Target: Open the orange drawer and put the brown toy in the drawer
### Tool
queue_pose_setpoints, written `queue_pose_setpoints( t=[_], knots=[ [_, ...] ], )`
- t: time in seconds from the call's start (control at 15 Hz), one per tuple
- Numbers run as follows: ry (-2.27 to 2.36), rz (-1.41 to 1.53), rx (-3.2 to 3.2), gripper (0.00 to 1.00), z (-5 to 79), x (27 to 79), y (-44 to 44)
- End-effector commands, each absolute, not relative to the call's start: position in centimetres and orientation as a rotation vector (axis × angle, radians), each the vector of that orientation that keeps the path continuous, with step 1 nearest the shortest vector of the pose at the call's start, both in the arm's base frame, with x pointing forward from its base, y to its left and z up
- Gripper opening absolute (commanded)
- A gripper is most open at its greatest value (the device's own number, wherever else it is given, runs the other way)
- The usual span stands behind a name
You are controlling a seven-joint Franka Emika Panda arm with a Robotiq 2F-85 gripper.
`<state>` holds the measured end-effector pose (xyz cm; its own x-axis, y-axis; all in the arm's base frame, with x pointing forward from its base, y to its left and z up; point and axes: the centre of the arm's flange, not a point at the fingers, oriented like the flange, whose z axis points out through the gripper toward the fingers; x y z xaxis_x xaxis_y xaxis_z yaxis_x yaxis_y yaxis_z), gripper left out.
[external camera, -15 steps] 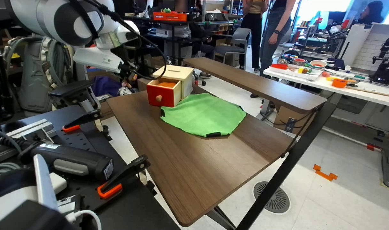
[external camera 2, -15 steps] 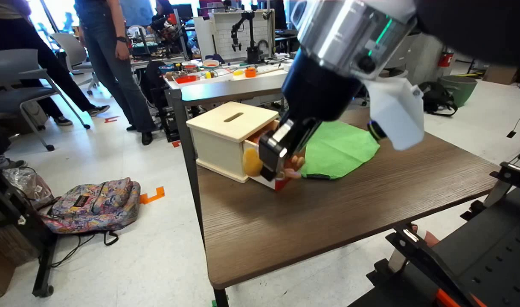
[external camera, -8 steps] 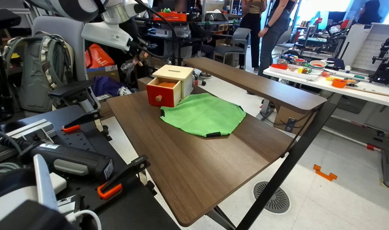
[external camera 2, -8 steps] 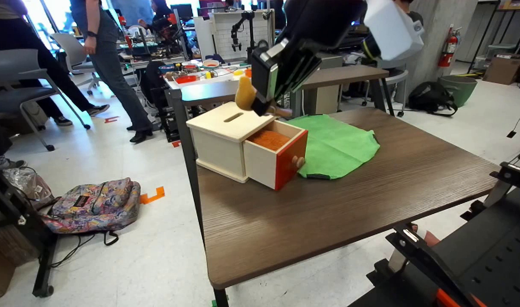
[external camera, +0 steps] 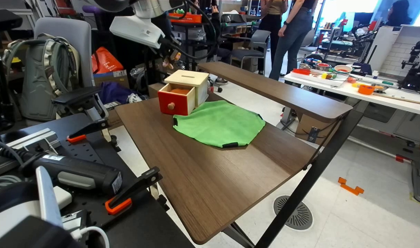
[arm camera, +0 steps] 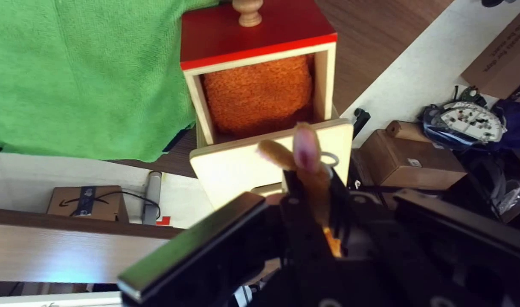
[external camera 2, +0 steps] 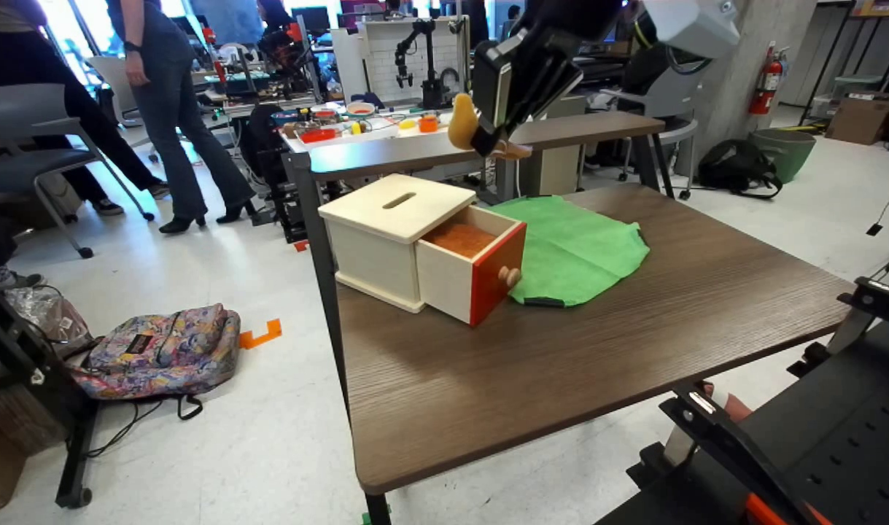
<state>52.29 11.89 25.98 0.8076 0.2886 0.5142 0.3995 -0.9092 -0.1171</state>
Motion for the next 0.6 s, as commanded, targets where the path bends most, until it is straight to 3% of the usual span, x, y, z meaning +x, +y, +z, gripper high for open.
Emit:
queue_pose_setpoints(
  t=[0.0, 0.53],
  knots=[
    [-0.512, -0.670, -2.794, 0.04, 25.6, 54.1, 10.7],
    [-0.502, -0.528, -2.869, 0.04, 22.1, 55.4, 9.5]
  ],
)
